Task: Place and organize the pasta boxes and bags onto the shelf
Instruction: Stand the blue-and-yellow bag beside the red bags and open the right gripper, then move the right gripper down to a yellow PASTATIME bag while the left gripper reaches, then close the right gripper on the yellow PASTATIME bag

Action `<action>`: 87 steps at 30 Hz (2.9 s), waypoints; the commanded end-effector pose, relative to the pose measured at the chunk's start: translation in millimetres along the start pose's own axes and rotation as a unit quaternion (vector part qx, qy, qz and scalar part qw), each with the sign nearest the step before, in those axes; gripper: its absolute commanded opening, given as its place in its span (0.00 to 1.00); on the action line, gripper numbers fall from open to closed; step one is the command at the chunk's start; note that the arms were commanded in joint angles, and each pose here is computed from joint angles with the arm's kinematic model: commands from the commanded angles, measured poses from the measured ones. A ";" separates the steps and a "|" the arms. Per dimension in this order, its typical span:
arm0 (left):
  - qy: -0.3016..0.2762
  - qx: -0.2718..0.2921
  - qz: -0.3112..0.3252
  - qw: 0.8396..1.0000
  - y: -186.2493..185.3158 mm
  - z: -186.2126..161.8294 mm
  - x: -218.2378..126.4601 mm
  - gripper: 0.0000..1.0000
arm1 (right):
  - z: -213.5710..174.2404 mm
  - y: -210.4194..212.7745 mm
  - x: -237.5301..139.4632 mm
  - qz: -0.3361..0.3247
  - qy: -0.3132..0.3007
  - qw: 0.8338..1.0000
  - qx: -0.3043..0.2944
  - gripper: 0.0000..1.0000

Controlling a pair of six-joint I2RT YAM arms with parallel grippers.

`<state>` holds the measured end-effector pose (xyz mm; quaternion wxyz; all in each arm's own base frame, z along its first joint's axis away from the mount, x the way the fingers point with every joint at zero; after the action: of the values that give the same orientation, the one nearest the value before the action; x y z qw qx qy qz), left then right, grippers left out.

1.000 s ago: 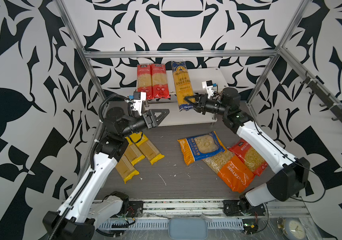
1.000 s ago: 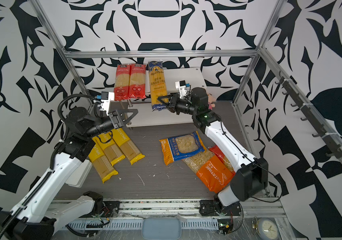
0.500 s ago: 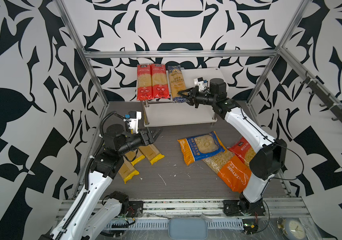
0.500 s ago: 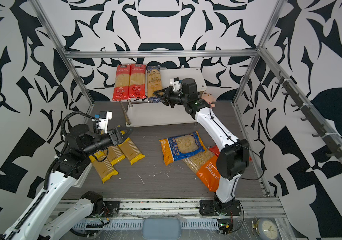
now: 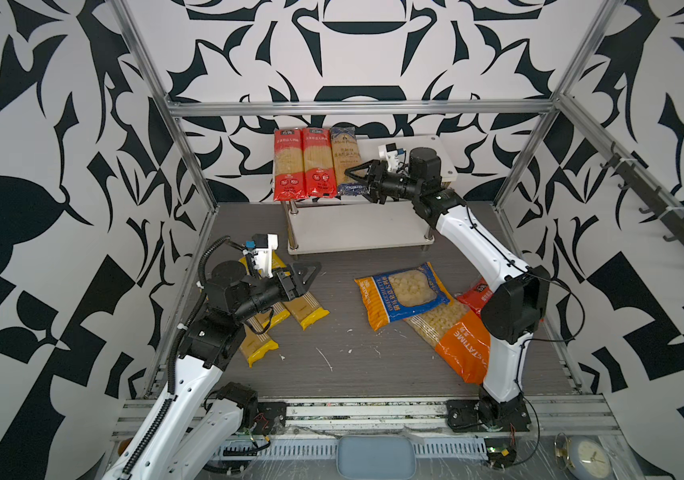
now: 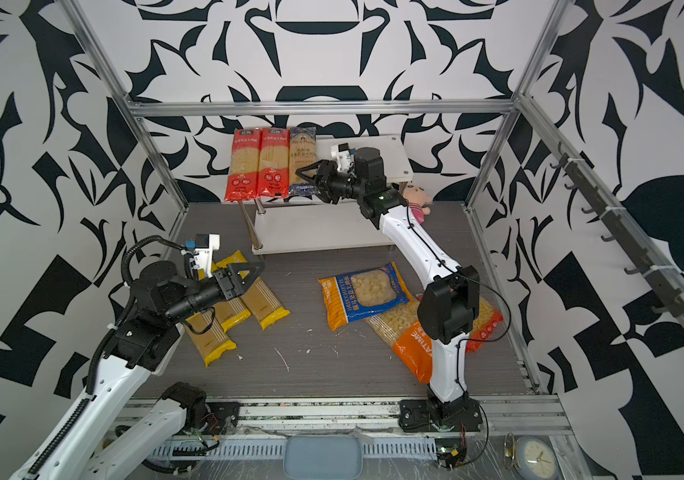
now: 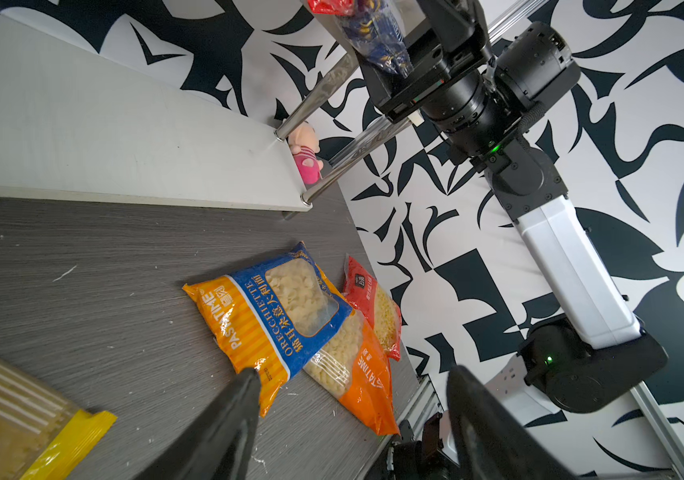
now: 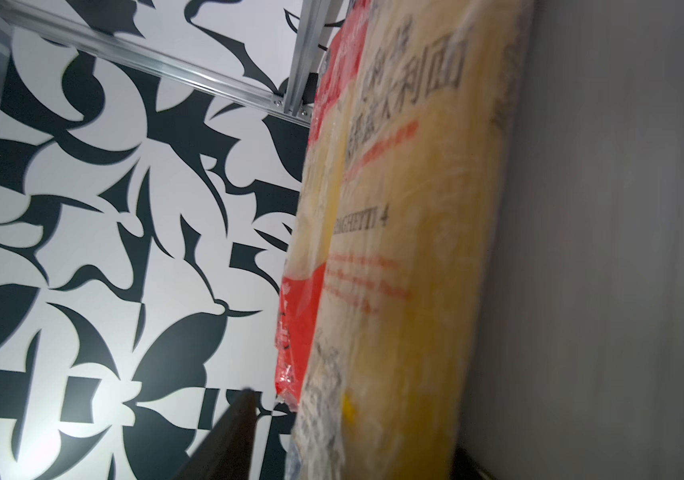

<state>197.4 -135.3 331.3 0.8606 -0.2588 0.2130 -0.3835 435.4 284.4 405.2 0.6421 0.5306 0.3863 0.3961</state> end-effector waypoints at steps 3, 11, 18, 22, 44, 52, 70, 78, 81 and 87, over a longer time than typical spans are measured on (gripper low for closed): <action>0.010 -0.005 0.031 0.999 13.5 -6.9 3.1 0.75 | -28.2 48.8 -36.1 0.069 0.000 0.995 -0.072 0.71; 0.017 -0.030 0.084 0.996 40.4 -20.9 7.6 0.75 | -65.0 -15.7 -67.7 0.022 -0.017 0.999 -0.036 0.73; 0.033 -0.071 0.203 0.976 88.8 -56.2 6.4 0.74 | -142.5 -77.0 -64.6 -0.055 -0.011 0.996 -0.066 0.69; 0.059 -0.111 0.264 0.956 117.1 -84.2 6.6 0.72 | -181.5 -134.7 -38.4 -0.153 0.019 0.983 -0.100 0.64; 0.084 -0.132 0.355 0.922 151.2 -121.8 -6.3 0.73 | -221.7 -269.0 95.4 -0.330 0.190 0.908 -0.174 0.59; 0.067 -0.105 0.356 0.926 139.8 -104.6 -14.0 0.74 | -230.9 -267.3 84.3 -0.322 0.213 0.908 -0.161 0.22; 0.098 -0.148 0.306 0.935 145.9 -130.1 1.9 0.72 | -304.1 -259.7 -46.6 -0.323 0.217 0.920 -0.045 0.37; 0.145 -0.160 0.271 0.938 144.1 -152.1 21.6 0.69 | -235.7 -254.6 -12.2 -0.315 0.152 0.934 -0.072 0.52; 0.148 -0.165 0.268 0.938 146.4 -159.3 23.1 0.69 | -217.7 -254.5 9.1 -0.305 0.146 0.938 -0.080 0.53; 0.148 -0.173 0.264 0.937 149.0 -164.6 24.9 0.68 | -202.5 -275.3 46.7 -0.314 0.156 0.933 -0.085 0.53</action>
<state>200.3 -113.2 108.5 0.8320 -0.2684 0.4687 -0.1265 287.3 356.9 97.3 0.7031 0.2697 0.6038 0.2613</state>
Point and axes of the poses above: each gripper's point midway between its finger pads, its own x axis out along the fingers, its own y axis along the line the jaws close on, z = x × y, the point moved 6 cm from there along -x, back along the fingers, and after that the axes turned 12 degrees about x, right-handed, at the moved point
